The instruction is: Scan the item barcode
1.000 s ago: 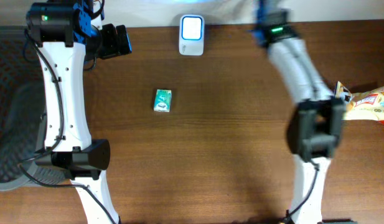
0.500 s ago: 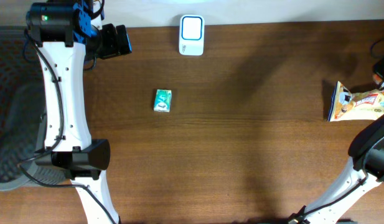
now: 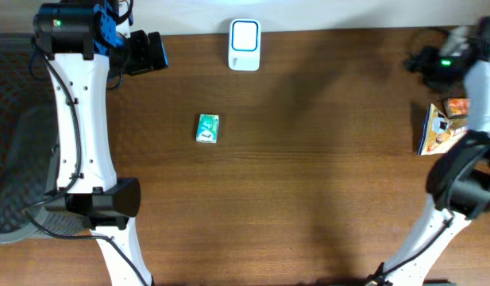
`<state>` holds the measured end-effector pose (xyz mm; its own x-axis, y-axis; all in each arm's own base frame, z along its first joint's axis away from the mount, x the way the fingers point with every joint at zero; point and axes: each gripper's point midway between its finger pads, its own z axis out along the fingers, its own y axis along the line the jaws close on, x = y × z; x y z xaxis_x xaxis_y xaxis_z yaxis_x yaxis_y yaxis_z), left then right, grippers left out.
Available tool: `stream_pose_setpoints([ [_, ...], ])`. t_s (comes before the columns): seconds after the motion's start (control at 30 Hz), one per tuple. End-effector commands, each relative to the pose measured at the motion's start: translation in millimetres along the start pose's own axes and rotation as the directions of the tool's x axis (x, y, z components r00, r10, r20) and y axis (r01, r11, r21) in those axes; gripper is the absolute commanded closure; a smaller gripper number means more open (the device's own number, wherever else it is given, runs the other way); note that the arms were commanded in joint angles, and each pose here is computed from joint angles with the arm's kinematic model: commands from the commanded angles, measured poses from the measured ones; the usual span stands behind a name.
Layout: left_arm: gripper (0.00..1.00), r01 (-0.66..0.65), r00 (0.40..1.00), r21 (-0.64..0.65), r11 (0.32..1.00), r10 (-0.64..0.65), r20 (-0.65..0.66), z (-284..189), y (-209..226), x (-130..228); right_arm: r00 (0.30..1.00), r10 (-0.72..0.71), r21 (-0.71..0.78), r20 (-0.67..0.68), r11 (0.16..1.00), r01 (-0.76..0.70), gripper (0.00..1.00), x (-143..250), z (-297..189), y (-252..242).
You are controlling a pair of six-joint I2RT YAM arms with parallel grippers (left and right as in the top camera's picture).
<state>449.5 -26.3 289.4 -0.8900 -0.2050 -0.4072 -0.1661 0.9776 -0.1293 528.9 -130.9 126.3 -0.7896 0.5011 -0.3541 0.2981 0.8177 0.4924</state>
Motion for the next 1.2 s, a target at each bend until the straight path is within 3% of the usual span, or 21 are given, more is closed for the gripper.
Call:
stream_pose_setpoints([
  [0.0,0.01,-0.006,1.0,0.002,1.0,0.006,0.0,0,1,0,0.967,-0.158,-0.213,-0.198,0.97,0.115,0.29,69,35,104],
  [0.07,0.01,-0.006,1.0,0.002,1.0,0.006,0.0,0,1,0,0.899,-0.337,-0.283,-0.281,0.924,0.258,0.26,128,63,166],
  [0.13,0.01,-0.006,1.0,0.002,1.0,0.006,0.0,0,1,0,0.835,-0.441,-0.274,-0.329,0.891,0.362,0.56,177,89,203],
  [0.2,0.01,-0.006,1.0,0.002,1.0,0.006,0.0,0,1,0,0.806,-0.455,-0.312,-0.379,0.882,0.352,0.56,230,106,249],
  [0.27,0.01,-0.006,1.0,0.002,1.0,0.006,0.0,0,1,0,0.782,-0.493,-0.345,-0.381,0.861,0.375,0.48,262,114,280],
  [0.33,0.01,-0.006,1.0,0.002,1.0,0.006,0.0,0,1,0,0.794,-0.454,-0.287,-0.405,0.887,0.361,0.47,292,131,295],
  [0.63,0.01,-0.006,1.0,0.002,1.0,0.006,0.0,0,1,0,0.79,-0.391,-0.244,-0.472,0.919,0.308,0.47,363,181,311],
  [0.73,0.01,-0.006,1.0,0.002,1.0,0.006,0.0,0,1,0,0.786,-0.381,-0.229,-0.487,0.924,0.306,0.62,366,181,306],
  [0.77,0.01,-0.006,1.0,0.002,1.0,0.006,0.0,0,1,0,0.782,-0.377,-0.226,-0.496,0.926,0.303,0.72,368,180,304],
  [0.8,0.01,-0.005,1.0,0.002,1.0,0.005,0.0,0,1,0,0.775,-0.373,-0.232,-0.51,0.927,0.294,0.92,370,178,304],
  [0.9,0.01,-0.006,1.0,0.002,1.0,0.006,0.0,0,1,0,0.742,-0.374,-0.353,-0.557,0.915,0.196,0.96,360,162,312],
  [0.97,0.01,-0.005,1.0,0.002,1.0,0.005,0.0,0,1,0,0.686,-0.475,-0.574,-0.551,0.813,0.102,0.96,345,134,325],
  [1.0,0.01,-0.005,1.0,0.002,1.0,0.005,0.0,0,1,0,0.652,-0.57,-0.77,-0.5,0.637,-0.033,0.96,328,97,336],
  [1.07,0.01,-0.006,1.0,0.003,1.0,0.006,0.0,0,0,0,0.678,-0.611,-0.893,-0.408,0.423,-0.156,0.96,297,55,330],
  [1.17,0.01,-0.006,1.0,0.003,1.0,0.006,0.0,0,0,0,0.715,-0.624,-0.924,-0.314,0.374,-0.079,0.96,284,50,308],
])
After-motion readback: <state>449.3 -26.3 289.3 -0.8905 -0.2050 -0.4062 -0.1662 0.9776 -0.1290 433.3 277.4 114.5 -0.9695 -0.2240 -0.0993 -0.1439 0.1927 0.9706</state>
